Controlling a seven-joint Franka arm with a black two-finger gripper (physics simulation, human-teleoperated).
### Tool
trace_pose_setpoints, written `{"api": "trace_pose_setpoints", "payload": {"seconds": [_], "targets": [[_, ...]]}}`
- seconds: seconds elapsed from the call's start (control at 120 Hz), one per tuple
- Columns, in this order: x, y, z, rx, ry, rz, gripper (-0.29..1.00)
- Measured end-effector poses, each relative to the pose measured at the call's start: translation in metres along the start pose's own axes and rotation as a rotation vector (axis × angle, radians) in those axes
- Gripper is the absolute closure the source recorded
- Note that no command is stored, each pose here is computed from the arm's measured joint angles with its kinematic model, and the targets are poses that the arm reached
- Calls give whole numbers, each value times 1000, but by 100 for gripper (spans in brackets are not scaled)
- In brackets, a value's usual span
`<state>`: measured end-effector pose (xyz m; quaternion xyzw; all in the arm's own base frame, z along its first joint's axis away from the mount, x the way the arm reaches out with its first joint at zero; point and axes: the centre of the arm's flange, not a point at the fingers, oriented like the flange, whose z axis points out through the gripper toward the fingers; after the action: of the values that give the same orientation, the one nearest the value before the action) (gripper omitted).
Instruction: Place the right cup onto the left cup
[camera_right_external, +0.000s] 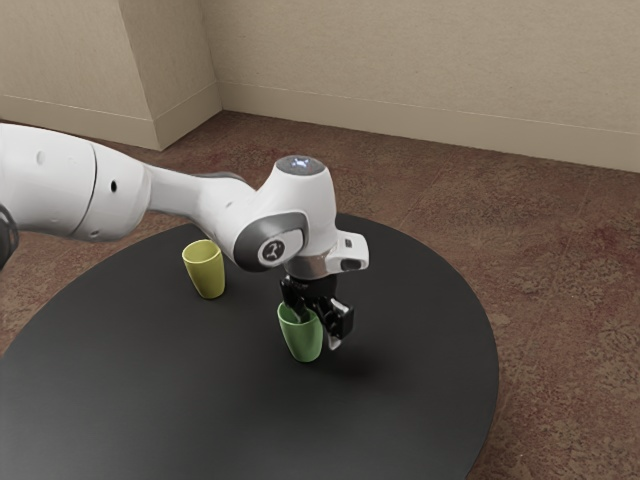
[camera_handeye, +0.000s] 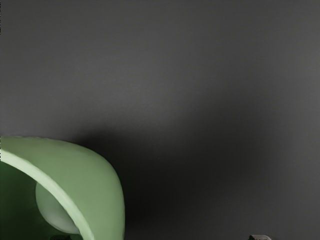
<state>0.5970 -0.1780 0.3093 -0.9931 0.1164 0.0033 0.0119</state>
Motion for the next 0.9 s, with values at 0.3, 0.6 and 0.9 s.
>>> {"api": "trace_pose_setpoints", "payload": {"seconds": [0.3,0.6,0.9], "targets": [[-2,-1,5,0,4,-8,65],[-1,-9,4,10,9,-27,77],[-14,-17,-56,65,65,-49,78]]}}
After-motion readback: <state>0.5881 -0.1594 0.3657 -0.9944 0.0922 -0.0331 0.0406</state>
